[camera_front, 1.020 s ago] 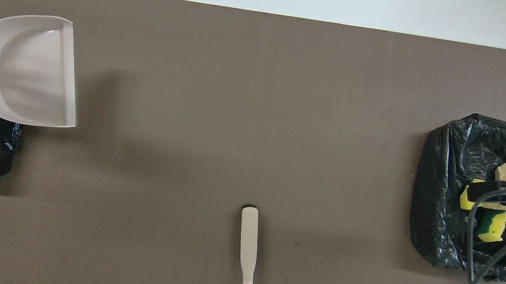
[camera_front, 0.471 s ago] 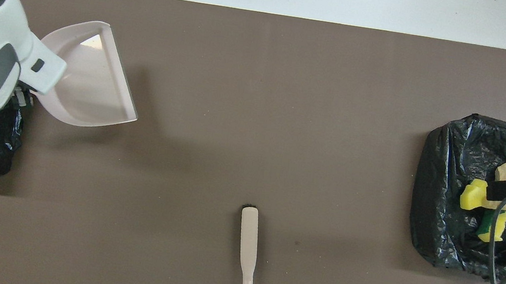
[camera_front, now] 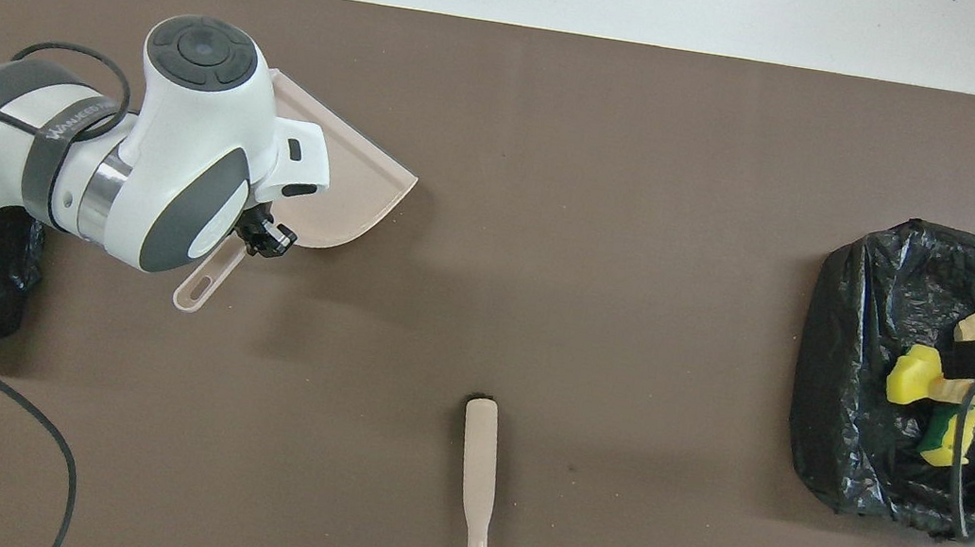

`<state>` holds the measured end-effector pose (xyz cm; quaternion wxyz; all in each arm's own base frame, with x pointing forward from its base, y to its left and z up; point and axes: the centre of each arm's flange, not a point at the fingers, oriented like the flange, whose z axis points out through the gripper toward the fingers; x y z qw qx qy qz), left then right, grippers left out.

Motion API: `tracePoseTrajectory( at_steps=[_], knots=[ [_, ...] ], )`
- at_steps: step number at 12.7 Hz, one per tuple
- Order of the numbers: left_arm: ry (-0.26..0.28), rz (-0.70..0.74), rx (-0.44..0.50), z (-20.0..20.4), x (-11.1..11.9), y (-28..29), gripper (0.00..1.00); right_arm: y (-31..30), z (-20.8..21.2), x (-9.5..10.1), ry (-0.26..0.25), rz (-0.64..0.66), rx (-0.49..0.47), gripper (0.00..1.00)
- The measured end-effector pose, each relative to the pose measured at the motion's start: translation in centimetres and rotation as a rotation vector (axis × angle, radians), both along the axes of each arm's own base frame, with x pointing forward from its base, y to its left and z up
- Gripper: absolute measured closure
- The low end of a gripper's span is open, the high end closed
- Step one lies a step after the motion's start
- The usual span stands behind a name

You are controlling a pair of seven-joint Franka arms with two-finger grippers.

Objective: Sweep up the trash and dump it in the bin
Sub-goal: 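Bring the empty dustpan back toward the table center with the left gripper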

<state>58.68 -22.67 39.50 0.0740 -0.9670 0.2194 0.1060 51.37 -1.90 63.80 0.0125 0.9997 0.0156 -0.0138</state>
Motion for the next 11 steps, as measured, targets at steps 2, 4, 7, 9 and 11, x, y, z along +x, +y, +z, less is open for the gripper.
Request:
tracePoseTrajectory(
  at_steps=[2, 4, 7, 9, 11],
  knots=[
    [-0.029, 0.095, -0.004, 0.5, -0.7, -2.7, 0.68, 0.1, 0.0, 0.0, -0.001, 0.002, 0.000, 0.00],
    [-0.041, 0.168, -0.039, 1.4, -1.1, -5.0, 0.68, 0.4, 0.0, 0.0, -0.001, 0.007, 0.000, 0.00],
    [-0.055, 0.294, -0.118, 2.7, -0.2, -7.0, 0.68, 0.4, 0.0, 0.0, -0.001, 0.008, 0.000, 0.00],
    [-0.061, 0.361, -0.144, 2.9, 0.2, -9.3, 0.68, 0.4, 0.1, 0.0, -0.001, 0.008, 0.000, 0.00],
    [-0.069, 0.437, -0.164, 2.9, 0.3, -11.7, 0.68, 0.5, 0.1, 0.0, -0.001, 0.009, 0.000, 0.00]
  ],
)
